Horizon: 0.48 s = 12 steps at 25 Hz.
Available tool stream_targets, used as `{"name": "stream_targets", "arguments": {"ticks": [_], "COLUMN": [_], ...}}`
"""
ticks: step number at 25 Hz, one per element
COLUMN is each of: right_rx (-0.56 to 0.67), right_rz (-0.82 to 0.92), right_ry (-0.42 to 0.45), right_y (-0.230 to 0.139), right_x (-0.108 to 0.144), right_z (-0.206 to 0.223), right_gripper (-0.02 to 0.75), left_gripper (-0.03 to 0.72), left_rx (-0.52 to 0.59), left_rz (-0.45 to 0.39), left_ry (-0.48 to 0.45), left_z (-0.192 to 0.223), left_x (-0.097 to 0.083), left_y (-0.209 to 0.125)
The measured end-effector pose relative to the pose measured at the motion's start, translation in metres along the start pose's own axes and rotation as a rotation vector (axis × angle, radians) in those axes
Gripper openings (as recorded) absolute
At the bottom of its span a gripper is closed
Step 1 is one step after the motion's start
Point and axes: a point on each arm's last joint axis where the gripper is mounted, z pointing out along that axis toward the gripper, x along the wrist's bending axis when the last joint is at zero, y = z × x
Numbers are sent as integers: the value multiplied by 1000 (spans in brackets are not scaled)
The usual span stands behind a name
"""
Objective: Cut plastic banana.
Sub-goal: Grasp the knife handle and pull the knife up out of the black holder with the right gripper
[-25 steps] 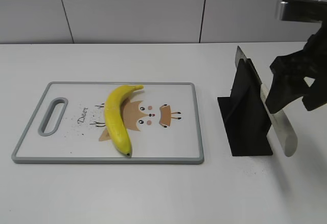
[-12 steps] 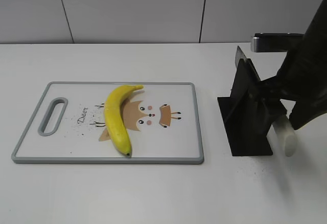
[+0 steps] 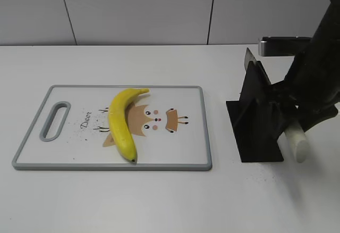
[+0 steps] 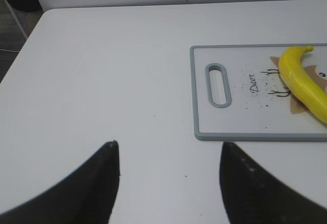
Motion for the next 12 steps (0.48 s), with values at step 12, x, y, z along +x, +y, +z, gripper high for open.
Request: {"name": "stream_targets", "arguments": {"ticks": [12], "right_rx": [40], "right_rz": [43], "right_ry": [26], "right_y": [0], "right_x": [2], "right_z": [7], "right_gripper": [188], "left_gripper": [559], "left_rx": [0], "left_rz": [-1], "left_ry": [-1], "left_z": [0], "left_x": [0], "left_y": [0]}}
